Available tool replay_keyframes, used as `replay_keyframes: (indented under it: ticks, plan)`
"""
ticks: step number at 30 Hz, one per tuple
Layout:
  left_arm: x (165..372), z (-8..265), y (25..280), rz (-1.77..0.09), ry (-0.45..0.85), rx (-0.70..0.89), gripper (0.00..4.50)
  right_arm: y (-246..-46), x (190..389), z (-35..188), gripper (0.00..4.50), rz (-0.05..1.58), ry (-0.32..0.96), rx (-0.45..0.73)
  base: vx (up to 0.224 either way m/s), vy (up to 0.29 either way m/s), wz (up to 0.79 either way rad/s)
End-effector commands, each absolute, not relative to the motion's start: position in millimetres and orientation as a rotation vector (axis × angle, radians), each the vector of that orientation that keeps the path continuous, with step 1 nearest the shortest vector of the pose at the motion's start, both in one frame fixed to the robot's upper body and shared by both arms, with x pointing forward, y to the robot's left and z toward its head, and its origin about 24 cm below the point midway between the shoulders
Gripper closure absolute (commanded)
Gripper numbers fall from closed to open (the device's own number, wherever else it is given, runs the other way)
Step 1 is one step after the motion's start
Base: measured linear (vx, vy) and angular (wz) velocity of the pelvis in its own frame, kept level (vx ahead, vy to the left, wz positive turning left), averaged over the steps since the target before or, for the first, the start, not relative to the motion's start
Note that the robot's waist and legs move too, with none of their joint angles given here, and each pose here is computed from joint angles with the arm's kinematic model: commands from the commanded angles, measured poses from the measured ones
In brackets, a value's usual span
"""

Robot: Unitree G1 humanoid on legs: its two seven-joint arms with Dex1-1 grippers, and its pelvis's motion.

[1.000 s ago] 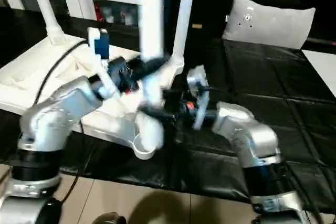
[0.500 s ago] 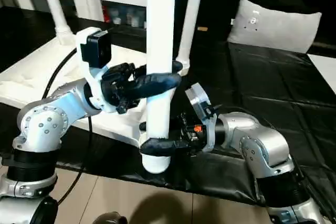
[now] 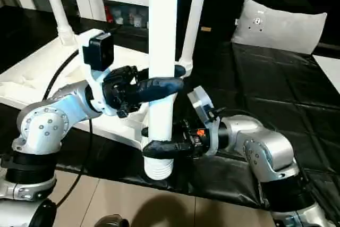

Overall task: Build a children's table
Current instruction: Pick table leg

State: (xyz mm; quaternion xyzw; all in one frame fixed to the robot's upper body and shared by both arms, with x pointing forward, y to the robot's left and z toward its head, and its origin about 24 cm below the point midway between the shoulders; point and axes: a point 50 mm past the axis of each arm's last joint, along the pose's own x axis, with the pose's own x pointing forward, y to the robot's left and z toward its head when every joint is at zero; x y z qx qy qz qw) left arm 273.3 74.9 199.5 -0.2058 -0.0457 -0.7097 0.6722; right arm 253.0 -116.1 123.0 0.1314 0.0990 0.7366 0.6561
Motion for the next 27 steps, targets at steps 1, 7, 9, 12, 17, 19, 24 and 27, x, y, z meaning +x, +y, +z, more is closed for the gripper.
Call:
replay_keyframes:
  ticks: [1, 7, 9, 12, 17, 19, 24, 27]
  plan:
    - [275.1, 196.5, 70.6, -1.532, -0.082, -0.37, 1.99, -112.7, 255.3, 126.9, 2.56, 1.644, 0.186, 0.295, 0.0, 0.0, 0.0]
    - [278.5, 190.0, 78.7, -1.36, -0.093, -0.334, 1.55, -102.7, 266.3, 131.2, 2.6, 1.476, 0.068, 0.259, 0.0, 0.0, 0.0]
    - [283.4, 186.1, 85.5, -1.235, -0.105, -0.303, 1.53, -95.9, 272.6, 132.1, 2.6, 1.376, 0.03, 0.255, 0.0, 0.0, 0.0]
    - [287.8, 182.1, 90.4, -1.118, -0.108, -0.27, 1.21, -89.2, 276.6, 131.7, 2.6, 1.306, 0.01, 0.25, 0.0, 0.0, 0.0]
    - [290.0, 184.6, 83.7, -0.901, -0.145, -0.256, 0.74, -76.4, 287.0, 125.6, 2.6, 1.142, -0.006, 0.225, 0.0, 0.0, 0.0]
    - [289.6, 186.0, 76.9, -0.85, -0.146, -0.274, 0.65, -73.4, 288.3, 124.5, 2.6, 1.117, -0.003, 0.239, 0.0, 0.0, 0.0]
    - [296.2, 186.3, 70.5, -0.75, -0.123, -0.294, 0.65, -71.7, 293.4, 121.5, 2.61, 1.07, 0.048, 0.23, 0.0, 0.0, 0.0]
    - [298.4, 185.7, 68.3, -0.735, -0.108, -0.278, 0.65, -71.9, 294.4, 121.4, 2.61, 1.07, 0.076, 0.228, 0.0, 0.0, 0.0]
